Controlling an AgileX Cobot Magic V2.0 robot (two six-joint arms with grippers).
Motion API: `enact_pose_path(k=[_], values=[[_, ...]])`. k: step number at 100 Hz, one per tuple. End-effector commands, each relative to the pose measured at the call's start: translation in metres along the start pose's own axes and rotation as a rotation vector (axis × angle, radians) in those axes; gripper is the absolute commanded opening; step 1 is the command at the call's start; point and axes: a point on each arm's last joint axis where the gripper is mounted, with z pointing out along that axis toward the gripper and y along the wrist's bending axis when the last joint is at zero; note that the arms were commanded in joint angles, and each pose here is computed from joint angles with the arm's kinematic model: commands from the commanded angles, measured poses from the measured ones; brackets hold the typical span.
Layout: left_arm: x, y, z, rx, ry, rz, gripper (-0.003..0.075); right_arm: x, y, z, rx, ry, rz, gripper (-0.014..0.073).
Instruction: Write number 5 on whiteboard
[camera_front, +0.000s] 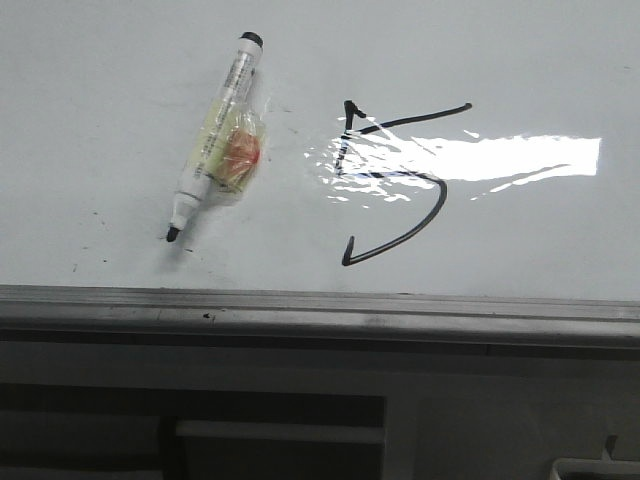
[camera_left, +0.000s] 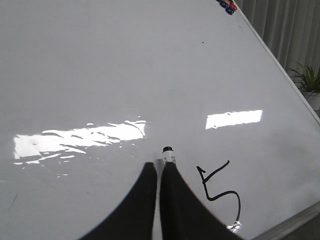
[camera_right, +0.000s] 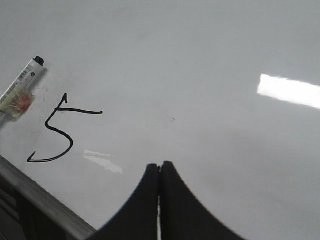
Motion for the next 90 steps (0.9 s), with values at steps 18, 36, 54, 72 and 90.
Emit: enact_pose_path(k=[18, 36, 54, 72, 90], values=[[-0.01, 0.002, 0.001, -0.032, -0.043, 0.003, -0.002, -0.012, -0.002, -0.003, -0.001, -0.089, -0.016, -0.0064], [-0.01, 0.002, 0.001, -0.032, -0.043, 0.003, -0.002, -0.012, -0.002, -0.003, -0.001, -0.089, -0.016, -0.0064], [-0.011, 0.005, 0.001, -0.064, -0.066, 0.004, -0.002, -0.012, -0.002, -0.003, -0.001, -0.089, -0.016, -0.0064], [0.002, 0.01, -0.001, -0.156, -0.072, 0.165, -0.002, -0.012, -0.002, -0.003, -0.001, -0.089, -0.016, -0.0064], [0.037, 0.016, -0.014, -0.266, -0.044, 0.183, -0.002, -0.012, -0.002, -0.003, -0.001, -0.089, -0.016, -0.0064]])
